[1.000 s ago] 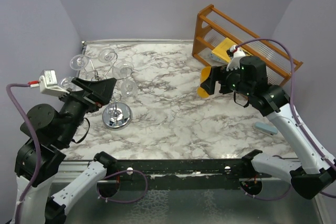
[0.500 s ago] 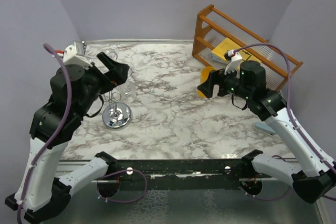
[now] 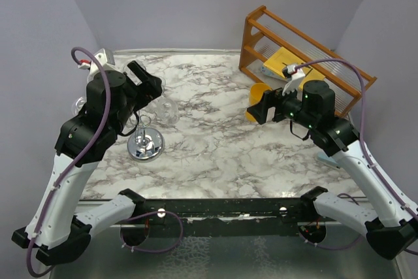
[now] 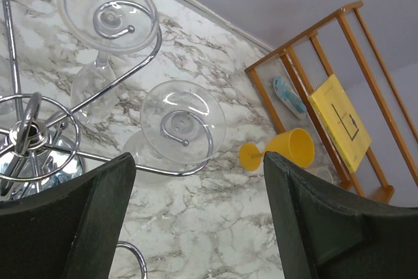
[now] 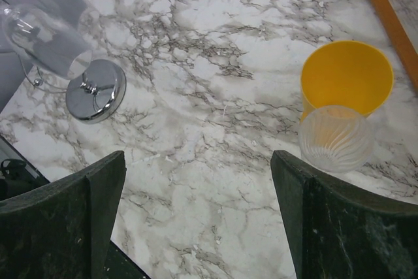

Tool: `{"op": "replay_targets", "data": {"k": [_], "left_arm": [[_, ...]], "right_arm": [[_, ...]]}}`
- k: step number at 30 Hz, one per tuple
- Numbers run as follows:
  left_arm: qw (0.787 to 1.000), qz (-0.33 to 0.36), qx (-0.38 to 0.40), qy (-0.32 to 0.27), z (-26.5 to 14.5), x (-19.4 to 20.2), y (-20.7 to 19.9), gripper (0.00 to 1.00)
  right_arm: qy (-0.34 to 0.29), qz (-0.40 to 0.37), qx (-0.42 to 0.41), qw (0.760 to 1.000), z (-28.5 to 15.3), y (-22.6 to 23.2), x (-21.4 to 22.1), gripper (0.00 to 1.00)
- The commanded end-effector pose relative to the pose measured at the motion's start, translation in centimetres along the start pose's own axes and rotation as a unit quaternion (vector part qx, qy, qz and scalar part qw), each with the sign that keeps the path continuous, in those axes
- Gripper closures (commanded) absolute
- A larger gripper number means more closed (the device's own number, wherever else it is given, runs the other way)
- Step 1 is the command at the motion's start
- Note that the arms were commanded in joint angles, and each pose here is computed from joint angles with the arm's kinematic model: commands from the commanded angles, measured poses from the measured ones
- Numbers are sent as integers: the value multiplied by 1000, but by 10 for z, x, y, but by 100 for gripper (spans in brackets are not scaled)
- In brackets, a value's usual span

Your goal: Take the wine glass off the wine glass rack

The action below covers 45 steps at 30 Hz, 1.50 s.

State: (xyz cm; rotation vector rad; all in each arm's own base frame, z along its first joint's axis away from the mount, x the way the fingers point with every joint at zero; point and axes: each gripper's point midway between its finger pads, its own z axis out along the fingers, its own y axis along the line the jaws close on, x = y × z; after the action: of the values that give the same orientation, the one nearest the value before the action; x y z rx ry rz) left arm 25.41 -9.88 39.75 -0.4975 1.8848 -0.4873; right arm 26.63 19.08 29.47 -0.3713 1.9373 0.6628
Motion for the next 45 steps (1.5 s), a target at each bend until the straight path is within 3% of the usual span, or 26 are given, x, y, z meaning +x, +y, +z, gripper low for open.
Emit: {"op": "replay_targets", "data": {"k": [1, 21, 45], "left_arm": [[998, -35, -17, -50, 1, -15, 7, 19], [995, -34, -58, -68, 38, 0, 21, 28], [994, 0, -84, -65, 64, 6, 29, 53]], "right_arm": [[-39, -5, 2, 999, -6, 0, -16, 7], [-68, -17, 6, 997, -15, -1, -20, 7], [-81, -27, 28, 996, -19, -10, -20, 7]]}}
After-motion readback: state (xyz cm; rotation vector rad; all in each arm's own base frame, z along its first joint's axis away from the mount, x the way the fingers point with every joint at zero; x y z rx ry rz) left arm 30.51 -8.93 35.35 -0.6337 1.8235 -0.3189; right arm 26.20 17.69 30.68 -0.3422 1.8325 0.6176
